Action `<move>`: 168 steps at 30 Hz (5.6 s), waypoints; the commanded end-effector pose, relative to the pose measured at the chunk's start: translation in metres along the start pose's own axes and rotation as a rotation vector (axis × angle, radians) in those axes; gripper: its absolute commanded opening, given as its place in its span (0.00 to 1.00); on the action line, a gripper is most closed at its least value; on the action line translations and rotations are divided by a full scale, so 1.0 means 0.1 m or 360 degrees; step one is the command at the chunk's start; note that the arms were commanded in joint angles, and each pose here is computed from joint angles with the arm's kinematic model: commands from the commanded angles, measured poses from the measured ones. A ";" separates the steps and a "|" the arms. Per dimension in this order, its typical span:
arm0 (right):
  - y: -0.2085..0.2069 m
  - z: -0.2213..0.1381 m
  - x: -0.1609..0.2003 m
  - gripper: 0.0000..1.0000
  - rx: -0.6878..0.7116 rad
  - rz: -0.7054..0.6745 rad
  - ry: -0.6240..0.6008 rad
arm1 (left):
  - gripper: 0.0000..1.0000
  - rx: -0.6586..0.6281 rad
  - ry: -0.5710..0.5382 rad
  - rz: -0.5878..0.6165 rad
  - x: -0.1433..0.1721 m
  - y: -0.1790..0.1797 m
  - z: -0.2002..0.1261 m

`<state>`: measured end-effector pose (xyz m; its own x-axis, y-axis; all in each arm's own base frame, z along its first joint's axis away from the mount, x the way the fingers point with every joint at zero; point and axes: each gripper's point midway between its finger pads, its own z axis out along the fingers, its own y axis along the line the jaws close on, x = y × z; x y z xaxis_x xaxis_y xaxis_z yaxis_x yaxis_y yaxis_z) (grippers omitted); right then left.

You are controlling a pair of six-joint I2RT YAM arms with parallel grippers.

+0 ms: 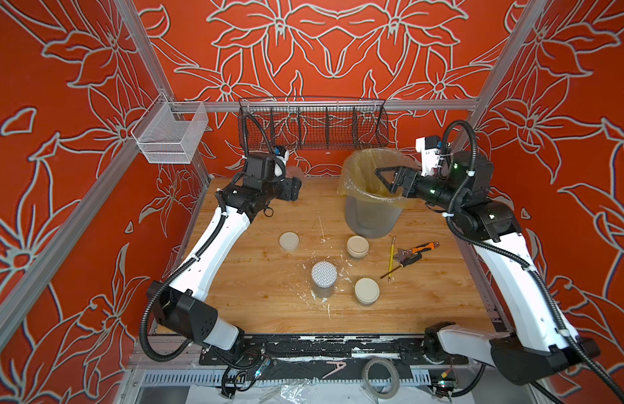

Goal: Empty moldy tea leaves from jars
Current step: Place the jar at the center of the board, then pick up the jar from the center of the board.

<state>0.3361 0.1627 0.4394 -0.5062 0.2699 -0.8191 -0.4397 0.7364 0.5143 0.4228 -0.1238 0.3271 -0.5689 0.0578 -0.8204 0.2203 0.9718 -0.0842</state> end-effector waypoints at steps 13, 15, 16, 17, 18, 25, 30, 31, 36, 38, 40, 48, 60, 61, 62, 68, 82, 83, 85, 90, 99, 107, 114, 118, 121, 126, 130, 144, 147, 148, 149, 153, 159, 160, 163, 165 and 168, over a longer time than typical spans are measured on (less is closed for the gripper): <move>-0.15 0.25 0.59 0.97 0.0078 -0.0182 0.0378 | 0.07 -0.0421 0.1045 -0.0649 1.61 0.91 0.71; -0.14 0.25 0.60 0.97 0.0075 -0.0191 0.0383 | 0.07 -0.0445 0.1115 -0.0672 1.71 0.96 0.79; -0.13 0.25 0.61 0.97 0.0074 -0.0192 0.0386 | 0.07 -0.0462 0.1143 -0.0673 1.75 0.99 0.83; -0.12 0.25 0.61 0.97 0.0071 -0.0196 0.0384 | 0.07 -0.0487 0.1172 -0.0672 1.80 1.02 0.86; -0.10 0.25 0.61 0.97 0.0063 -0.0198 0.0385 | 0.08 -0.0504 0.1215 -0.0668 1.86 1.05 0.90; -0.06 0.23 0.64 0.97 0.0060 -0.0221 0.0390 | 0.10 -0.0503 0.1436 -0.0672 2.12 1.09 1.12; -0.05 0.21 0.65 0.97 0.0065 -0.0227 0.0387 | 0.25 -0.0502 0.1469 -0.0664 2.21 1.13 1.23; -0.05 0.20 0.65 0.97 0.0064 -0.0226 0.0385 | 0.31 -0.0502 0.1468 -0.0664 2.21 1.13 1.24; -0.01 0.16 0.64 0.97 0.0055 -0.0230 0.0375 | 0.70 -0.0466 0.1450 -0.0661 2.20 1.10 1.27; -0.01 0.16 0.64 0.97 0.0056 -0.0230 0.0374 | 0.92 -0.0451 0.1432 -0.0667 2.17 1.09 1.26; 0.00 0.15 0.64 0.97 0.0054 -0.0233 0.0373 | 0.98 -0.0444 0.1412 -0.0664 2.14 1.08 1.24; 0.02 0.11 0.60 0.97 0.0065 -0.0231 0.0337 | 0.98 -0.0436 0.1236 -0.0659 1.77 1.07 1.01; -0.03 0.01 0.66 0.97 0.0105 -0.0155 0.0268 | 0.98 0.0155 0.0579 -0.0634 0.73 0.23 0.02; -0.04 0.00 0.70 0.97 0.0110 -0.0146 0.0277 | 0.98 0.0232 0.0518 -0.0600 0.68 0.10 -0.09; -0.06 -0.02 0.75 0.97 0.0115 -0.0135 0.0291 | 0.98 0.0316 0.0463 -0.0551 0.64 -0.05 -0.22; -0.20 -0.16 1.26 0.97 0.0135 -0.0035 0.0441 | 0.98 0.0626 0.0233 -0.0194 0.71 -0.79 -0.93; -0.31 -0.44 2.29 0.97 0.0140 0.0131 0.0847 | 0.98 0.0636 0.0365 0.0438 1.72 -1.55 -1.06; -0.32 -0.44 2.32 0.97 0.0148 0.0134 0.0862 | 0.98 0.0599 0.0397 0.0484 1.78 -1.57 -1.00; -0.33 -0.42 2.35 0.97 0.0154 0.0135 0.0872 | 0.98 0.0548 0.0485 0.0576 1.91 -1.65 -0.87; -0.32 -0.38 2.33 0.97 0.0154 0.0119 0.0860 | 0.98 0.0477 0.0641 0.0705 2.13 -1.76 -0.58; -0.32 -0.35 2.34 0.97 0.0149 0.0108 0.0857 | 0.98 0.0328 0.0727 0.0733 2.35 -1.68 -0.24; -0.31 -0.32 2.35 0.97 0.0146 0.0113 0.0859 | 0.98 0.0353 0.0900 0.0693 2.58 -1.72 -0.08; -0.29 -0.32 2.36 0.97 0.0142 0.0109 0.0871 | 0.99 0.0332 0.0972 0.0647 2.67 -1.66 0.02; -0.28 -0.31 2.38 0.97 0.0136 0.0100 0.0894 | 0.95 0.0330 0.1023 0.0641 2.74 -1.65 0.05; -0.28 -0.30 2.38 0.97 0.0137 0.0100 0.0902 | 0.90 0.0332 0.1063 0.0626 2.79 -1.64 0.07; -0.26 -0.28 2.35 0.97 0.0135 0.0095 0.0895 | 0.84 0.0320 0.1112 0.0601 2.82 -1.62 0.09; -0.28 -0.26 2.33 0.97 0.0162 0.0091 0.0873 | 0.81 0.0315 0.1096 0.0561 2.75 -1.60 0.08; 0.04 -0.06 1.98 0.97 -0.0187 -0.0178 0.0490 | 0.66 0.0600 0.0690 0.0176 1.87 -1.54 -0.46; 0.11 0.00 1.88 0.97 -0.0280 -0.0309 0.0315 | 0.61 0.0686 0.0587 0.0031 1.64 -1.48 -0.61; 0.15 0.02 1.85 0.97 -0.0319 -0.0366 0.0256 | 0.58 0.0717 0.0558 -0.0028 1.56 -1.46 -0.66; 0.18 0.03 1.84 0.97 -0.0344 -0.0415 0.0207 | 0.56 0.0743 0.0534 -0.0079 1.50 -1.43 -0.70; 0.35 0.06 1.88 0.97 -0.0544 -0.0668 0.0063 | 0.49 0.0885 0.0463 -0.0235 1.29 -1.42 -0.89; 0.58 0.06 2.22 0.97 -0.0898 -0.1047 -0.0018 | 0.42 0.1016 0.0399 -0.0303 1.10 -1.49 -1.07; 0.58 0.08 2.26 0.97 -0.0914 -0.1082 -0.0014 | 0.41 0.1029 0.0388 -0.0304 1.08 -1.50 -1.09; 0.56 0.16 2.36 0.97 -0.0929 -0.1148 -0.0005 | 0.38 0.1060 0.0376 -0.0312 1.05 -1.52 -1.10; 0.57 0.22 2.41 0.97 -0.0938 -0.1186 -0.0004 | 0.36 0.1088 0.0371 -0.0317 1.03 -1.54 -1.12; 0.60 0.30 2.45 0.97 -0.0958 -0.1223 -0.0009 | 0.34 0.1131 0.0371 -0.0331 1.02 -1.58 -1.12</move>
<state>0.2120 0.2828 0.2512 -0.0614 -0.1654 -0.9843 -0.9448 0.3277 0.0039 0.2425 -0.2393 0.2926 -0.8183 0.0421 -0.5733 0.4537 0.6597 -0.5992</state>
